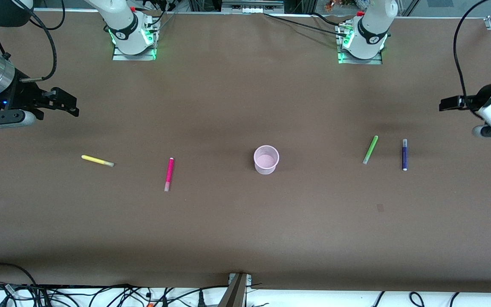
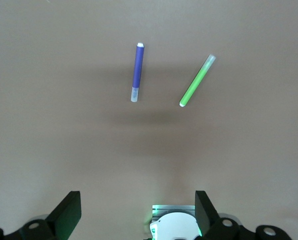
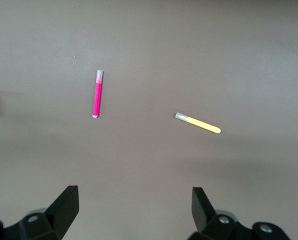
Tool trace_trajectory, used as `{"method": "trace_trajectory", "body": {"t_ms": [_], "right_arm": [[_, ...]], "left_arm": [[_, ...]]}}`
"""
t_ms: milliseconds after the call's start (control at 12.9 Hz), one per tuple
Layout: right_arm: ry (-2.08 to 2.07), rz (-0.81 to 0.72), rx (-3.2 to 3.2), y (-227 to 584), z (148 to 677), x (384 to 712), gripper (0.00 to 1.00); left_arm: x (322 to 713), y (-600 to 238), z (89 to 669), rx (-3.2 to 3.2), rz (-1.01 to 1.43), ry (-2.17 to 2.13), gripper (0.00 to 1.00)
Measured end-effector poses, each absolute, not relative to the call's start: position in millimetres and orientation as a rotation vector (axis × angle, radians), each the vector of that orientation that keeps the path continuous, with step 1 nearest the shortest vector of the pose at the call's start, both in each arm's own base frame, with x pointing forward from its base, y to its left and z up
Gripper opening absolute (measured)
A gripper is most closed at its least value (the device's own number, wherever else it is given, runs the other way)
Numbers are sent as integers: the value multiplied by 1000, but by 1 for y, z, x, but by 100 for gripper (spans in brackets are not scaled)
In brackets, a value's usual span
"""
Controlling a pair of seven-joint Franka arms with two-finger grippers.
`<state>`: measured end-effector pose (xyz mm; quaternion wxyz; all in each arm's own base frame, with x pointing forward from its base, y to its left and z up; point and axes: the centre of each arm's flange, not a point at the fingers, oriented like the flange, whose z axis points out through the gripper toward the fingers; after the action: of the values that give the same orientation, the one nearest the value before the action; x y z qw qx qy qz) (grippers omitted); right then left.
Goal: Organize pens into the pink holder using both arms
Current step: 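Reach the left gripper down to the blue marker, then grasp the blue marker with the left gripper while the right gripper advances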
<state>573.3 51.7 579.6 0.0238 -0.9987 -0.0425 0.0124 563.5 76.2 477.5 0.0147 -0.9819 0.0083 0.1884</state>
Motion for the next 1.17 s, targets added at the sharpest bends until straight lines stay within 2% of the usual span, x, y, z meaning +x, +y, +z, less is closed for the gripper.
{"method": "trace_trajectory", "body": {"t_ms": [388, 854, 1165], "right_arm": [[-130, 37, -3091, 51, 580, 574, 100], [-139, 34, -3091, 55, 581, 574, 100], [-149, 25, -3090, 58, 583, 574, 100]], "left_arm": [[601, 101, 370, -3084, 510, 421, 100], [571, 107, 240, -3047, 181, 579, 100], [571, 105, 196, -2995, 65, 802, 100]]}}
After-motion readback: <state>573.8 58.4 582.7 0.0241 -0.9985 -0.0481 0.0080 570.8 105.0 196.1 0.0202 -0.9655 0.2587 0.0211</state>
